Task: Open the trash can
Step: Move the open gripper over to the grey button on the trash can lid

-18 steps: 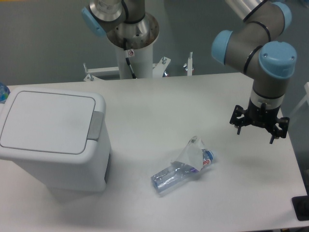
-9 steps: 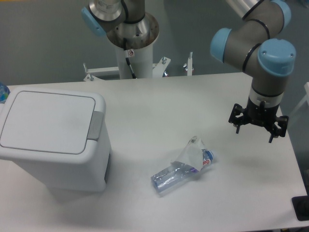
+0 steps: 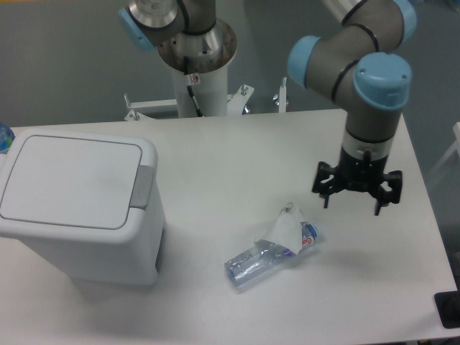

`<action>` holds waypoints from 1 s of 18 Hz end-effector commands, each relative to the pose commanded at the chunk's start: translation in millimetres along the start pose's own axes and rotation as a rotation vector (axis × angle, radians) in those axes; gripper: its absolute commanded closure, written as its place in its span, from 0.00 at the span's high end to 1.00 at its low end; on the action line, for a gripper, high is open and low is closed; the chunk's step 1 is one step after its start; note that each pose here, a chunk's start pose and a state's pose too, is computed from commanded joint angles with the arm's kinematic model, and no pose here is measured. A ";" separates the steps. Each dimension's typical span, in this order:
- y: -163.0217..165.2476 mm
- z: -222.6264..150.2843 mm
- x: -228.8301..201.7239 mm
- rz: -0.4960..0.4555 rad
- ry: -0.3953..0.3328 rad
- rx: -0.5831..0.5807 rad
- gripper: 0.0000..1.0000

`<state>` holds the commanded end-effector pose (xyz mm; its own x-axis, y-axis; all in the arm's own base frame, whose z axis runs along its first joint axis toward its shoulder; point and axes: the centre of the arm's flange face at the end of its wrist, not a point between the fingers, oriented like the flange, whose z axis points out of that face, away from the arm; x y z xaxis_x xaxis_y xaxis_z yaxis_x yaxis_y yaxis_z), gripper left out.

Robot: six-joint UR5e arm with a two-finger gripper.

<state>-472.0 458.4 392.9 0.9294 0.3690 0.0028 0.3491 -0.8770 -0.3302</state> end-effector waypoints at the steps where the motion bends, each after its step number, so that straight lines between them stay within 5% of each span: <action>1: -4.3 1.4 13.2 -0.012 0.019 0.009 1.00; 7: -20.1 -57.1 67.7 -0.107 0.078 0.131 1.00; 15: -26.3 -102.5 103.7 -0.108 0.202 0.261 1.00; 16: -16.7 -112.8 151.0 -0.070 0.270 0.277 1.00; 18: -12.7 -107.7 165.2 -0.057 0.284 0.266 1.00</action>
<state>-310.0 497.3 499.3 0.9186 0.2822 0.2767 0.3925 -0.7332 -0.5554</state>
